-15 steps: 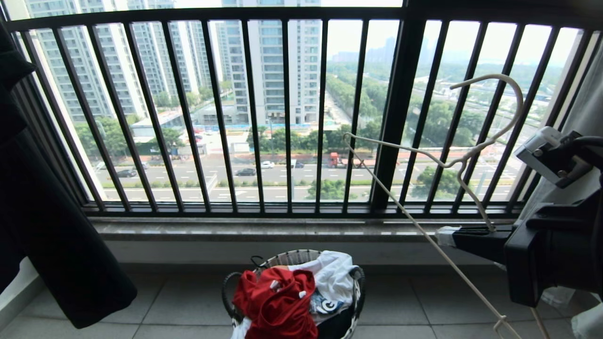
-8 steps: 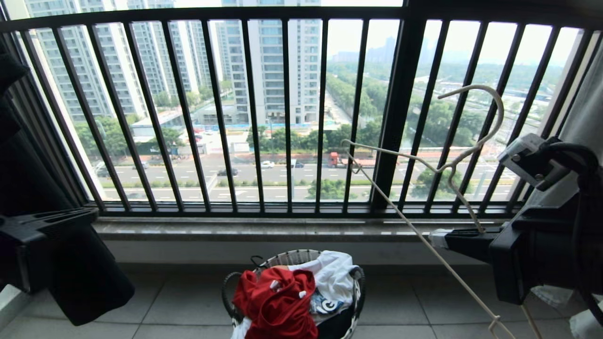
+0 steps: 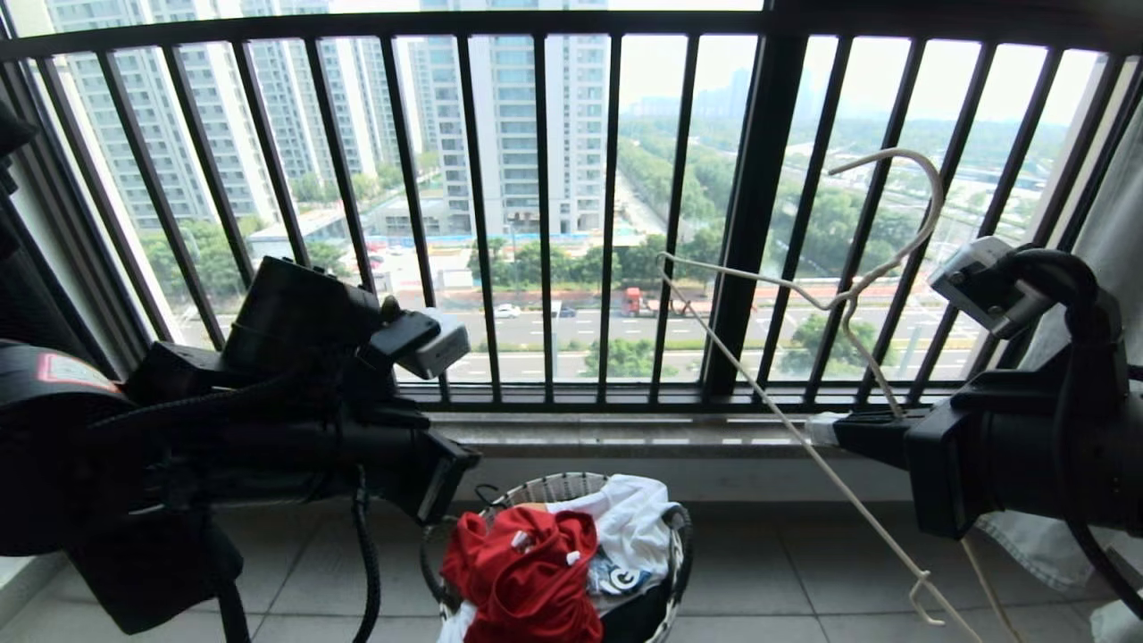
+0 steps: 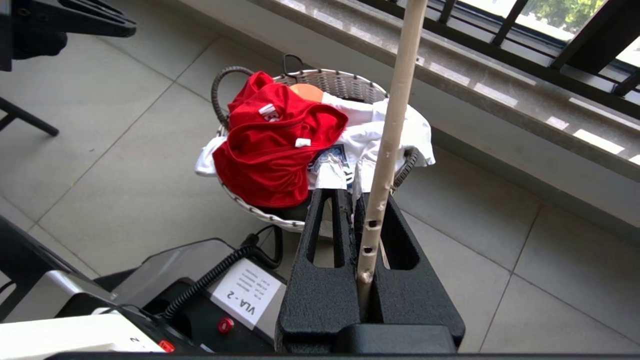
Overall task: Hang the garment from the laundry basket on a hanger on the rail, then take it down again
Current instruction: Pick up clothes from the basket
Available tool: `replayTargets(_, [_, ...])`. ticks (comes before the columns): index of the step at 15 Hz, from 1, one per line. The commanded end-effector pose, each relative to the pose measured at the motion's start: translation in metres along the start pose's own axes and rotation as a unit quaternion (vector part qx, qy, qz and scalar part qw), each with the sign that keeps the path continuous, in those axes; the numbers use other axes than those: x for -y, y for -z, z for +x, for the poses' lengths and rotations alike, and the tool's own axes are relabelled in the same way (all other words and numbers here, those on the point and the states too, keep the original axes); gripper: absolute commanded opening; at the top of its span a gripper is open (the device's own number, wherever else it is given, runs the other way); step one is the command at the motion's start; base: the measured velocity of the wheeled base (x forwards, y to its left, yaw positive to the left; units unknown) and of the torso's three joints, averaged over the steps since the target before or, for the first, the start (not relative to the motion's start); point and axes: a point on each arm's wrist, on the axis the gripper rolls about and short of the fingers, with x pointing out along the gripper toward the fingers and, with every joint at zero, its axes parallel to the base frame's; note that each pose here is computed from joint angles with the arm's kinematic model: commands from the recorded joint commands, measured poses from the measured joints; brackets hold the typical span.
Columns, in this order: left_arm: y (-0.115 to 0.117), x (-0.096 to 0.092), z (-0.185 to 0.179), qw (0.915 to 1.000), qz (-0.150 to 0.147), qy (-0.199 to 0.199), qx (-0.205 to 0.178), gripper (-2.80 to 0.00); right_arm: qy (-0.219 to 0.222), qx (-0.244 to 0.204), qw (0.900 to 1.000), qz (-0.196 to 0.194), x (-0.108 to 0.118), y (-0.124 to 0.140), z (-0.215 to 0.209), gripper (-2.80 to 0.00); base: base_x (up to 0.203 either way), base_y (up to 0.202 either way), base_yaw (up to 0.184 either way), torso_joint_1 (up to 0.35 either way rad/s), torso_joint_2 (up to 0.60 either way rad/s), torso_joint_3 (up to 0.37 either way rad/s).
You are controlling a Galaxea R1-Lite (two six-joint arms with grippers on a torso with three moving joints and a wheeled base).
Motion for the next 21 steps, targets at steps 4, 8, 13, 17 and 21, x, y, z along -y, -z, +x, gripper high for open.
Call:
replayTargets(4, [0.031, -0.011, 0.116, 0.9899, -0.014, 0.007, -0.141, -1.47, 0.011, -0.023, 1.0, 0.004, 0.004, 0.003, 0.016, -2.8, 0.0, 0.0, 0.0, 0.0, 0.0, 0.0])
replayTargets(8, [0.051, -0.015, 0.16, 0.9818, -0.018, 0.009, -0.189, 0.0, 0.012, -0.026, 1.0, 0.005, 0.004, 0.003, 0.018, -2.8, 0.0, 0.0, 0.0, 0.0, 0.0, 0.0])
replayTargets(13, [0.073, -0.021, 0.203, 0.9747, -0.012, -0.046, -0.218, 0.0, 0.012, -0.026, 1.0, 0.005, 0.004, 0.003, 0.018, -2.8, 0.0, 0.0, 0.0, 0.0, 0.0, 0.0])
replayTargets(17, [0.083, -0.023, 0.226, 0.9771, -0.006, -0.078, -0.198, 0.0, 0.012, -0.025, 1.0, 0.005, 0.004, 0.003, 0.018, -2.8, 0.0, 0.0, 0.0, 0.0, 0.0, 0.0])
replayTargets(21, [0.09, -0.022, 0.231, 0.9751, -0.004, -0.078, -0.207, 0.0, 0.012, -0.025, 1.0, 0.005, 0.004, 0.003, 0.017, -2.8, 0.0, 0.0, 0.0, 0.0, 0.0, 0.0])
